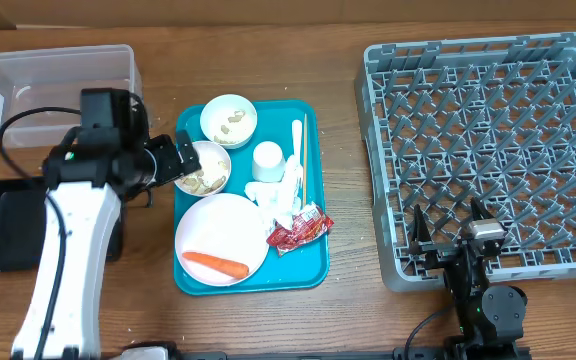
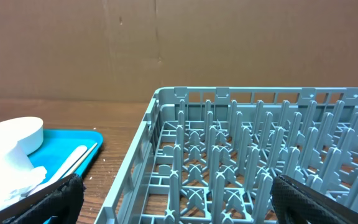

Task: Sort waste into correct bins and load items into the dishwasher rack
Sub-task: 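Grasp the rim of the peanut-shell bowl with the left gripper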

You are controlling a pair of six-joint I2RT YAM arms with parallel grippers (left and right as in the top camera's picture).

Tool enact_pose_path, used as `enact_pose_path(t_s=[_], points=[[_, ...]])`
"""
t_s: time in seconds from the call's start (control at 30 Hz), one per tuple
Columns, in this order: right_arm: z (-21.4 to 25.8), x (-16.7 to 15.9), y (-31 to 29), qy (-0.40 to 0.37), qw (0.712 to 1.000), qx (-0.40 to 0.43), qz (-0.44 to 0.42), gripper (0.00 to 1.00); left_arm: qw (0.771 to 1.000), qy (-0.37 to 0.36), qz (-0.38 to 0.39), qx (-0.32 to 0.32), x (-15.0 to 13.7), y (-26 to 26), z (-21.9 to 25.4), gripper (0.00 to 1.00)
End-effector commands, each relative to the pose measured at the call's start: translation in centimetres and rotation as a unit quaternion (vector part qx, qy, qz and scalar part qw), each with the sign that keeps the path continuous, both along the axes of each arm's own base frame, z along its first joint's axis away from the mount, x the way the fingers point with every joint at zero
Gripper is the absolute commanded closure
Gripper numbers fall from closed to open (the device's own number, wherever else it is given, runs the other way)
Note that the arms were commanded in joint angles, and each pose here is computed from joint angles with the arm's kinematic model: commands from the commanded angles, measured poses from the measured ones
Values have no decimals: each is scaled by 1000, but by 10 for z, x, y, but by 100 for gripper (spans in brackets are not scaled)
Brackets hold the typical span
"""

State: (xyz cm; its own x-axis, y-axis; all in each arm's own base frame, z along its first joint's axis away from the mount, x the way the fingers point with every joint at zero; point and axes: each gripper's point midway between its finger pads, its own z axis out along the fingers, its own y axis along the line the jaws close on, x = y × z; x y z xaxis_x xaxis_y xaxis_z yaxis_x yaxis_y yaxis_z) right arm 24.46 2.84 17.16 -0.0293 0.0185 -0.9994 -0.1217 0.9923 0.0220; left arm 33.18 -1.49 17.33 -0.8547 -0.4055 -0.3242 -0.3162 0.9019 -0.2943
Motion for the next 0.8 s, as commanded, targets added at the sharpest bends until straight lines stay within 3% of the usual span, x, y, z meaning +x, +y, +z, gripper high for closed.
enact_pose_path(t_s=[0.0, 0.13, 0.3, 0.67, 0.77], points=[[-2, 0, 1, -1, 1000, 0, 2, 0, 990, 55, 107, 76, 4, 41, -29, 0], [-2, 0, 1, -1, 1000, 0, 2, 0, 986, 129, 87, 61, 5, 32, -76, 0], [-2, 0, 1, -1, 1000, 0, 2, 0, 984, 153, 51, 73, 13, 36, -106, 0], [-2, 0, 1, -1, 1000, 0, 2, 0, 986, 122, 61, 95, 38, 46, -118, 0], [-2, 0, 1, -1, 1000, 0, 2, 0, 987, 119, 55, 92, 39, 41, -118, 18]])
